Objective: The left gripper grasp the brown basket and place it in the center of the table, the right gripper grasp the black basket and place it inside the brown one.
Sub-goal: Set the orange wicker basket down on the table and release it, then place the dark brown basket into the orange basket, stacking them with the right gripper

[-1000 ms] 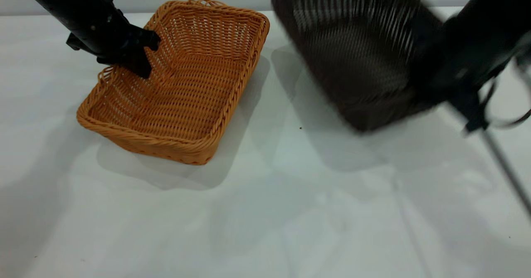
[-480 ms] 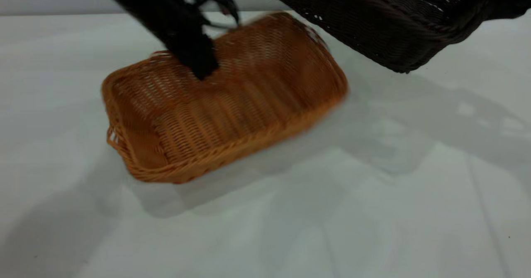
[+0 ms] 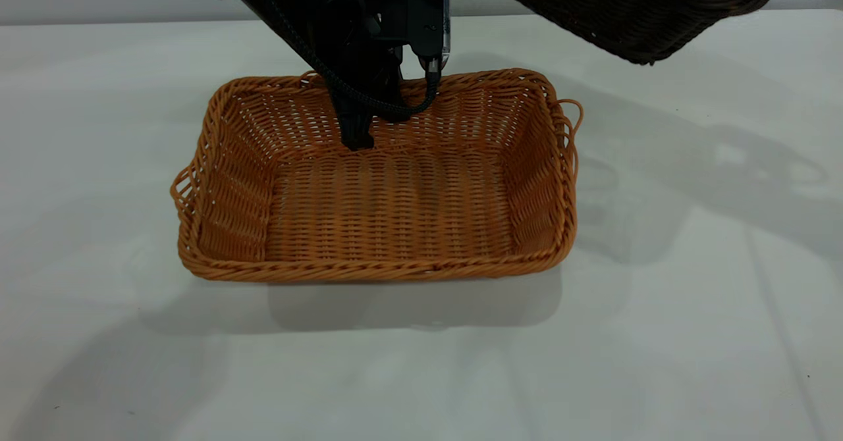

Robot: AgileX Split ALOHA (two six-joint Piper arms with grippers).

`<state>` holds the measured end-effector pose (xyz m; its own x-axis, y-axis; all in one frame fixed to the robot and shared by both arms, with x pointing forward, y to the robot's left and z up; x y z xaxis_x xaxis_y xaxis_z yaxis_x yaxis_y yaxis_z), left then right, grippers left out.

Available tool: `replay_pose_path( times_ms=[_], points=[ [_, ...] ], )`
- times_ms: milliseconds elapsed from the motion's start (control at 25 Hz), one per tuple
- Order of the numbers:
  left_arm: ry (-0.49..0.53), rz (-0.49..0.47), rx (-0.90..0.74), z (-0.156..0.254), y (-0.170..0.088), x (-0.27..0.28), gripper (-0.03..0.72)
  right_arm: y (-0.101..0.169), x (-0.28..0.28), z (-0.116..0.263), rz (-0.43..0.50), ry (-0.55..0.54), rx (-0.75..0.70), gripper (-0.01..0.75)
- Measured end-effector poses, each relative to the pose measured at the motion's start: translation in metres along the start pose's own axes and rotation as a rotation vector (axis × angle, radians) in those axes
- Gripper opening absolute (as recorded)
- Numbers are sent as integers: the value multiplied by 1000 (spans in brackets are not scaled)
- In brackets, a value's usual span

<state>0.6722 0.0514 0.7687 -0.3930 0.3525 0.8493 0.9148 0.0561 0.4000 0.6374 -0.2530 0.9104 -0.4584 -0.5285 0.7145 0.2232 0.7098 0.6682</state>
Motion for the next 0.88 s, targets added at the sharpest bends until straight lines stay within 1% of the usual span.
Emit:
replay_pose_path(
  times_ms=[120, 200, 280, 520, 600, 720, 760, 840, 880],
  points=[
    [3, -1, 22, 0, 0, 0, 87, -2, 1, -1, 0, -1, 1, 80],
    [4, -3, 31, 0, 0, 0, 118, -4, 3, -2, -2, -1, -5, 80],
    [4, -8, 30, -1, 1, 0, 171, -7, 5, -4, -1, -6, -11, 80],
    [-1, -22, 24, -6, 1, 0, 410, -21, 18, -16, -9, -37, -65, 80],
    [-13, -24, 16, -13, 3, 7, 455, -26, 23, -21, -17, -52, -93, 80],
    [-40, -24, 12, -26, 10, 27, 476, -33, 32, -28, -23, -75, -118, 81],
    [-56, -29, 10, -34, 16, 41, 476, -35, 34, -32, -24, -85, -120, 81],
    [-81, -8, 11, -45, 20, 65, 474, -35, 39, -38, -27, -103, -118, 81],
    [-104, -13, 5, -54, 26, 86, 470, -33, 41, -42, -30, -113, -112, 81]
  ],
)
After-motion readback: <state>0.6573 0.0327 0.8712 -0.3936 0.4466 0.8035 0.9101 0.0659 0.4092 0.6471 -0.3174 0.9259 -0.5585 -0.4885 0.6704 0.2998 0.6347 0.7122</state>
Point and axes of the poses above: a point on each arm's last joint axis where the gripper is mounted, x pointing back along that axis away from the gripper, y along the wrist's bending axis when the last joint is at zero, z = x × y, the point moved 6 cm from there along -x, pointing out along that axis toward the gripper, and after that the axes turned 4 degrees about x, right-handed, at the moved point
